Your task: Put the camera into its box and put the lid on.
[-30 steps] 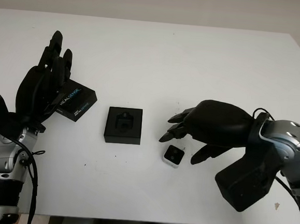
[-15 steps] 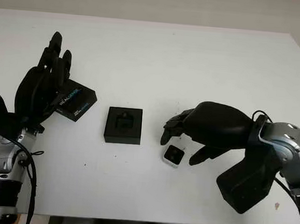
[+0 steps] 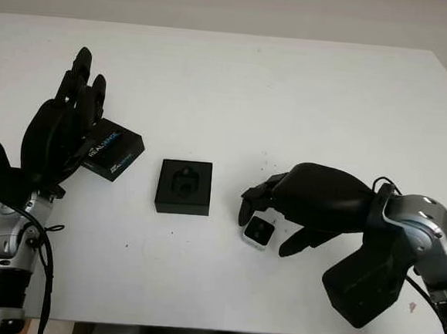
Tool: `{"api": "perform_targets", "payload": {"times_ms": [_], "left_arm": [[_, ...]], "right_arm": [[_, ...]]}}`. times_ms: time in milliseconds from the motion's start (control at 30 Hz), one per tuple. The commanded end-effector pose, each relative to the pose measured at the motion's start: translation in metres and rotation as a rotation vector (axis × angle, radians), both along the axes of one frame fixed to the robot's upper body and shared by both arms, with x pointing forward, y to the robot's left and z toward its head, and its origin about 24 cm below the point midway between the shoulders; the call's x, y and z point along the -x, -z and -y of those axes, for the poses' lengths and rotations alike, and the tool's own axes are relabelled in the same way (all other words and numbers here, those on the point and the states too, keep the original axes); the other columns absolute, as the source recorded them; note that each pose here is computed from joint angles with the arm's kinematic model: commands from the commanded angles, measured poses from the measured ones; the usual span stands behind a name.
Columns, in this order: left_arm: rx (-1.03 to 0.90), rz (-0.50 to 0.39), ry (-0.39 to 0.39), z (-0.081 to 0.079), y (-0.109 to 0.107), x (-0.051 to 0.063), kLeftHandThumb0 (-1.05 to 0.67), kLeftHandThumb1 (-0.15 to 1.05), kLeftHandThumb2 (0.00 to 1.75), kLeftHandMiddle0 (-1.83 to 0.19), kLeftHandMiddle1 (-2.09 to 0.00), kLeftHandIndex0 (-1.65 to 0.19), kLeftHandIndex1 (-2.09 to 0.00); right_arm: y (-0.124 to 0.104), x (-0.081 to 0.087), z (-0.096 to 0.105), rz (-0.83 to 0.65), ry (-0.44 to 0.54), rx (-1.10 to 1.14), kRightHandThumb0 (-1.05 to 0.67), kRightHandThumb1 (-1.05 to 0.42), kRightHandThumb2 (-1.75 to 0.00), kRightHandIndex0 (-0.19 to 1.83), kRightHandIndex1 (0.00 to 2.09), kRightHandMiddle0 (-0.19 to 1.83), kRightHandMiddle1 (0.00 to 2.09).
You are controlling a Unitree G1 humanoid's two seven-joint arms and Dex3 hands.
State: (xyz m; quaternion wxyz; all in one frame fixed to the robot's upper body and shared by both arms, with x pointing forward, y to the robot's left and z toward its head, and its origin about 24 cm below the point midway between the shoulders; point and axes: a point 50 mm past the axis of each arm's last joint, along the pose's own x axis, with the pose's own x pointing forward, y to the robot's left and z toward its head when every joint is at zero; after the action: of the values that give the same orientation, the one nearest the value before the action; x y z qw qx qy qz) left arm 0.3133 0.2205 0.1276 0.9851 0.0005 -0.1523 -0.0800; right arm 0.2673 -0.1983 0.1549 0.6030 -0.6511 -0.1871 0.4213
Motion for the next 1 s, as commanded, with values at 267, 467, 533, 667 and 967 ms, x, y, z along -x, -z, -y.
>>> {"api": "perform_targets", "payload": {"times_ms": [267,467,533,667,967], "left_arm": [[-0.021,0.010,0.006,-0.0007,-0.0025,0.0014,-0.74,1.05,0.64,0.19,0.00,0.19,0.00],[-0.006,0.010,0.006,0.0000,-0.0019,0.0013,-0.74,1.05,0.63,0.19,0.00,0.19,0.00],[-0.006,0.010,0.006,0.0000,-0.0019,0.0013,-0.74,1.05,0.63,0.19,0.00,0.19,0.00],[-0.010,0.010,0.009,-0.0005,-0.0018,0.0010,-0.74,1.05,0.63,0.19,0.00,0.19,0.00],[-0.004,0.011,0.009,-0.0006,-0.0016,0.0011,-0.75,1.05,0.62,0.19,0.00,0.19,0.00]], "right_arm": [[0.0118,-0.0010,0.0006,-0.004,0.009,-0.011,-0.41,-0.87,-0.05,0.23,0.63,0.21,0.94],[0.0141,-0.0020,0.0019,-0.001,0.014,-0.021,-0.40,-0.90,-0.06,0.12,0.84,0.22,0.98],[0.0144,-0.0022,0.0022,0.004,0.011,-0.023,-0.40,-0.92,-0.06,0.11,0.88,0.24,1.03],[0.0145,-0.0030,0.0027,0.014,0.004,-0.020,-0.39,-0.94,-0.06,0.09,0.95,0.26,1.18],[0.0147,-0.0039,0.0044,0.041,-0.021,-0.013,-0.36,-0.98,-0.06,0.13,0.98,0.41,1.41]]}}
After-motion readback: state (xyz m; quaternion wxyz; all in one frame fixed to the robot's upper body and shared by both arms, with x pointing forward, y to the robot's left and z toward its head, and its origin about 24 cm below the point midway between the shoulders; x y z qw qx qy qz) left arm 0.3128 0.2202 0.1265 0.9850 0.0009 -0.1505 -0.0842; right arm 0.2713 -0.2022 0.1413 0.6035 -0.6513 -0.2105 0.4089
